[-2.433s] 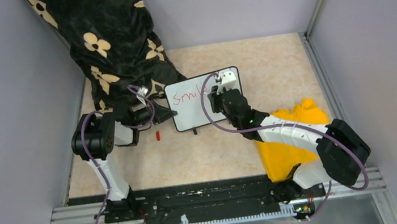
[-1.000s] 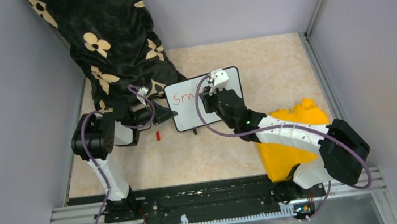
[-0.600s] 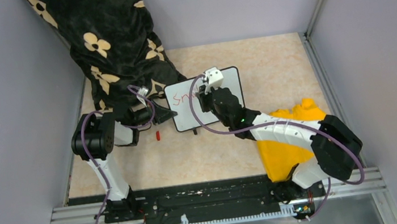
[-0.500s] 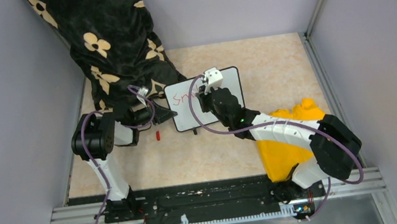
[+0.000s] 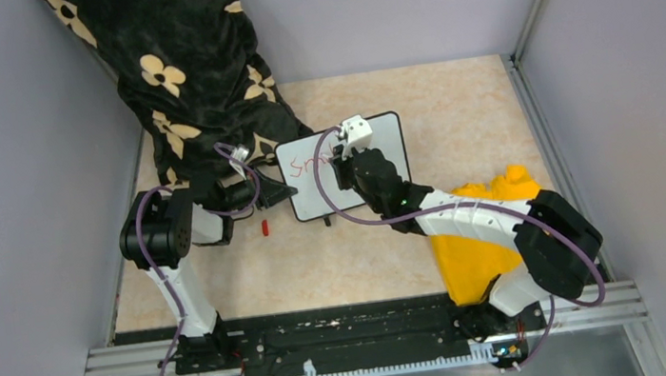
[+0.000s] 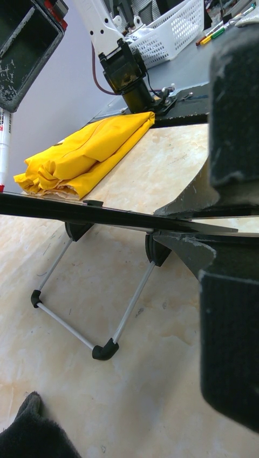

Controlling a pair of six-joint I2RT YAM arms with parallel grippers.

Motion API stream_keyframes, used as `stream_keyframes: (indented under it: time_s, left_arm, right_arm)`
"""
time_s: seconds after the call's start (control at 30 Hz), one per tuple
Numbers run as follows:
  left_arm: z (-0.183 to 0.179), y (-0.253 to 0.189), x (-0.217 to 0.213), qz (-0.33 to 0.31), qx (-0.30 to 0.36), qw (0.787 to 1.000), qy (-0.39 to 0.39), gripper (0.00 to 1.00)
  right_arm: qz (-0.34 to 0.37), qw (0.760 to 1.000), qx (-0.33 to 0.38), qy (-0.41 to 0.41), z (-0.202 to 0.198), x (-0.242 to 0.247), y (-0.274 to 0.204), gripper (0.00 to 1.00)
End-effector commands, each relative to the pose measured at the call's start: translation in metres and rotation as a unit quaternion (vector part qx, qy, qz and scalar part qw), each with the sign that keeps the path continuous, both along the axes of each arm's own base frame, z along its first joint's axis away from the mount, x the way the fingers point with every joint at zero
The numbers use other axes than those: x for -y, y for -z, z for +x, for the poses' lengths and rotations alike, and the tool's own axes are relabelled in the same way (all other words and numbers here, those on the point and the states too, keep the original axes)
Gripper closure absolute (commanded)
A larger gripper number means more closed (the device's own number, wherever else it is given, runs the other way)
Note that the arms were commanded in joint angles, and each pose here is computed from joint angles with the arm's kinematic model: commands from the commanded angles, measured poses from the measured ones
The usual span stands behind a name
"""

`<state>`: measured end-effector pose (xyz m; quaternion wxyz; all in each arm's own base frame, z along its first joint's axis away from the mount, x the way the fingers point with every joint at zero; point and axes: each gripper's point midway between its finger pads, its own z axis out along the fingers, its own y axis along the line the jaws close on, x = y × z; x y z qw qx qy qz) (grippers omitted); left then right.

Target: Write a sentence on the whiteboard

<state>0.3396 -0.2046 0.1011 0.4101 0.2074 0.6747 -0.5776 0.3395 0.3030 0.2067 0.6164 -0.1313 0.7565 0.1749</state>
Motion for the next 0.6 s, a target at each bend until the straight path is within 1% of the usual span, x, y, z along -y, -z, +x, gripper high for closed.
stream_keyframes:
  time_s: [0.0,0.57]
  left_arm:
    - [-0.0048,0.0115,0.001,0.006,-0.029,1.0,0.003,1.0]
    - [-0.0044,0.0107,0.0011,0.006,-0.028,1.0,0.003,1.0]
  right_arm:
    - [0.029,0.999,0.026,0.02,0.0106,-0.0005,-0.0268,1.0]
    - [0.024,0.999,0.018,0.023,0.009,0.0041,-0.0227,1.0]
